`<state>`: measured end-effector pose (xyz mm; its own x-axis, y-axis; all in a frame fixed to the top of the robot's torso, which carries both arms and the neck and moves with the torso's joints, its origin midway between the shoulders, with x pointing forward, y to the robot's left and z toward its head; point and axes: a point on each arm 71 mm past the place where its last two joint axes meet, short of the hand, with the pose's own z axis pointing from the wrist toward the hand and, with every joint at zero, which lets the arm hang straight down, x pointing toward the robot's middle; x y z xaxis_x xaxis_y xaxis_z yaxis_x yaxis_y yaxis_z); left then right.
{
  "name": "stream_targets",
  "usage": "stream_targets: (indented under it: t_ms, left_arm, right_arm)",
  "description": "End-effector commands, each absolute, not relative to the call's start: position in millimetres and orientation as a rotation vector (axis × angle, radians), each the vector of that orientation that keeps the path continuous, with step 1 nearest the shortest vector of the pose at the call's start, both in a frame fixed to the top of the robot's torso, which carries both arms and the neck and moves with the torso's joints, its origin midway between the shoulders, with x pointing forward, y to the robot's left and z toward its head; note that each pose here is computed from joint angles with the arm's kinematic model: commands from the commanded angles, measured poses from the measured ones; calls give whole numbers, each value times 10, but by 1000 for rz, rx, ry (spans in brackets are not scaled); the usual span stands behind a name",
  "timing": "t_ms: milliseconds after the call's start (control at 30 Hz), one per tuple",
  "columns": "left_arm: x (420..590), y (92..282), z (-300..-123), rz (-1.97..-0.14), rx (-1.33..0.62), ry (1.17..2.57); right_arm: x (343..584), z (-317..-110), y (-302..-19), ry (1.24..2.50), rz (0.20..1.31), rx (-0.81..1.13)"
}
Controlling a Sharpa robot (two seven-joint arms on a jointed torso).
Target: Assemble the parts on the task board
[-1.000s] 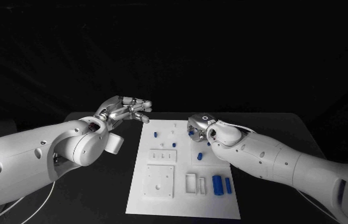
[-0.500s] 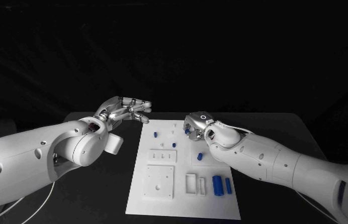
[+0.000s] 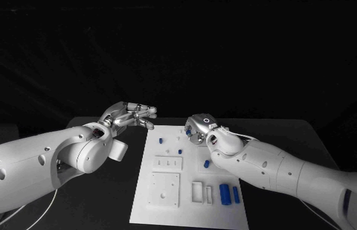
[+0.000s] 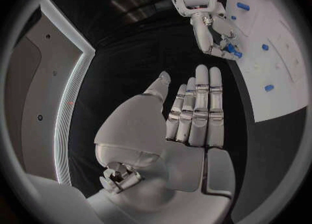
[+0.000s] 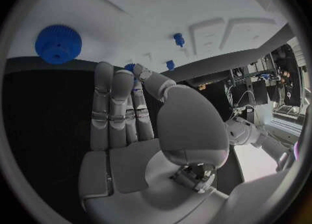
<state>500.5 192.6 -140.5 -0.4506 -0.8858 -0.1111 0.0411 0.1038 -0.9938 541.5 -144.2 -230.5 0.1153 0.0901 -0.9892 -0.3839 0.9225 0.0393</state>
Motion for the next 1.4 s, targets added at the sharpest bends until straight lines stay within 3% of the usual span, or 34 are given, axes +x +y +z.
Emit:
stream_targets:
  t_ms: [33,1400]
  left_arm:
    - [4999,1889,-1392,-1481,-836,1590]
    - [5001,1771,-1352,-1500,-812,1602]
  right_arm:
    - [5439,-2273,-1441,1375,333,-229]
    - [5597,-2270,-1229,1373,311,-203]
